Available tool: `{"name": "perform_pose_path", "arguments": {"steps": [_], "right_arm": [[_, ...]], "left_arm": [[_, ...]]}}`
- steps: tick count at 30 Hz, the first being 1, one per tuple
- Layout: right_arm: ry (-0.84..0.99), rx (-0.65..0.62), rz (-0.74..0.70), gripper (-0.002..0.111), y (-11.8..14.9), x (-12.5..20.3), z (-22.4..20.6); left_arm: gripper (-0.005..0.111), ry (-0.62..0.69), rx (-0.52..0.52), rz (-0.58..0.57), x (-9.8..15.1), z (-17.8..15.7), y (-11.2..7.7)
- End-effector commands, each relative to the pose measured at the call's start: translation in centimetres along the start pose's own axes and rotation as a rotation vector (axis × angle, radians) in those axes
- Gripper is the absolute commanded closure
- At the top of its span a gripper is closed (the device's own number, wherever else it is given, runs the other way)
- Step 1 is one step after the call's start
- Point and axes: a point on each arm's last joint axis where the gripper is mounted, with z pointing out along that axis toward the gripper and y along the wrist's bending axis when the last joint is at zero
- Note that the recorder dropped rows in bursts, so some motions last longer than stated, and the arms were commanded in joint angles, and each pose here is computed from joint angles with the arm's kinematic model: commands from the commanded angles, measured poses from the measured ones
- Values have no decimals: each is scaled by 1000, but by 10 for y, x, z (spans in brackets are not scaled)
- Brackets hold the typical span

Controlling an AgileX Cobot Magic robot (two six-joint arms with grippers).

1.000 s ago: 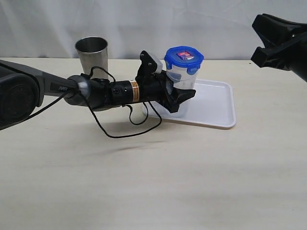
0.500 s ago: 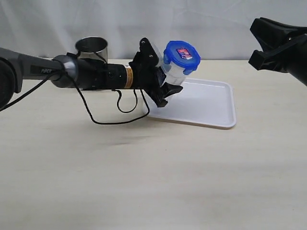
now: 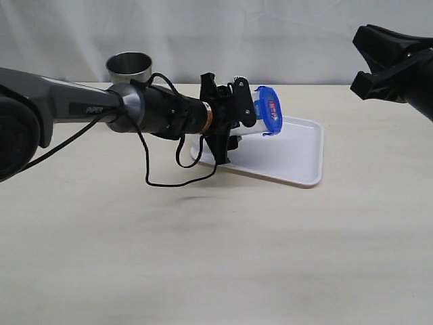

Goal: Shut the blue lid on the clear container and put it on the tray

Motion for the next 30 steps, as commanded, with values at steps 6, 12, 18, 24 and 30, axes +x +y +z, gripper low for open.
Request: {"name": "perform_pose_path", "arguments": {"steps": [6, 12, 18, 24, 30], "right_arm": [[-3, 7, 0, 104, -1, 1, 0], [-3, 7, 0, 104, -1, 1, 0], [-3, 7, 0, 104, -1, 1, 0], [-3, 7, 0, 104, -1, 1, 0], [-3, 7, 0, 104, -1, 1, 0]], "left_arm": [[107, 109, -113, 314, -29, -5, -1], [107, 155, -150, 453, -41, -8, -8], [107, 239, -213, 572, -44, -11, -7], [107, 290, -243, 617, -49, -14, -8], [107, 343, -279, 649, -58, -18, -15]]}}
